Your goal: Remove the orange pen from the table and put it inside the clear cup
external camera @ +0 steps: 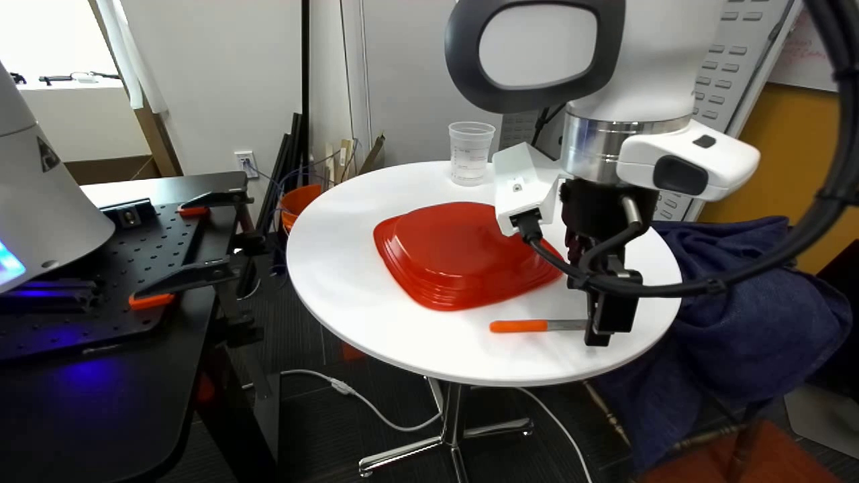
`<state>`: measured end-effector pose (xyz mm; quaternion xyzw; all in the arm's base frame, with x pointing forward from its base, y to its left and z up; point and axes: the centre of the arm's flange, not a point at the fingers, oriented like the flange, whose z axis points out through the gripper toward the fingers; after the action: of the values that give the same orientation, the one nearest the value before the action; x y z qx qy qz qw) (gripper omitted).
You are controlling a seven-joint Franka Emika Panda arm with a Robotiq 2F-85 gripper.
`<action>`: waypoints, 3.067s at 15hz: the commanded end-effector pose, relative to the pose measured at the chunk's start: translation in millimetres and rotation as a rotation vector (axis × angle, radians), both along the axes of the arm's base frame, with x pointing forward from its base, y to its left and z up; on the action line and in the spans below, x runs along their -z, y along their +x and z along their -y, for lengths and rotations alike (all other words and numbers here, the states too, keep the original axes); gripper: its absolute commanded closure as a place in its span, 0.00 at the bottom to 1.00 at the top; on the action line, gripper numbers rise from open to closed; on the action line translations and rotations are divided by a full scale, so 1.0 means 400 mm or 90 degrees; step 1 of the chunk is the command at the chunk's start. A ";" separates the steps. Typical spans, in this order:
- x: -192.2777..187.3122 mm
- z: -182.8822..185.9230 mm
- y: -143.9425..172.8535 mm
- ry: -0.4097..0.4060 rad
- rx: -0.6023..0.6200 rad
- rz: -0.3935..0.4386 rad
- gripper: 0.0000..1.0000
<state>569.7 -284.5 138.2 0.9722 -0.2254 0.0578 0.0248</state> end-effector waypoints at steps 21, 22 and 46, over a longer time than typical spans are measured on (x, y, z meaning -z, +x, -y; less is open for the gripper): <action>0.030 0.034 0.056 0.034 -0.009 -0.051 0.91; 0.029 0.035 0.056 0.034 -0.009 -0.051 0.98; -0.244 -0.027 0.120 -0.118 0.017 0.011 0.97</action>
<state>614.6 -288.1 214.2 0.9642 -0.2372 0.0731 0.0936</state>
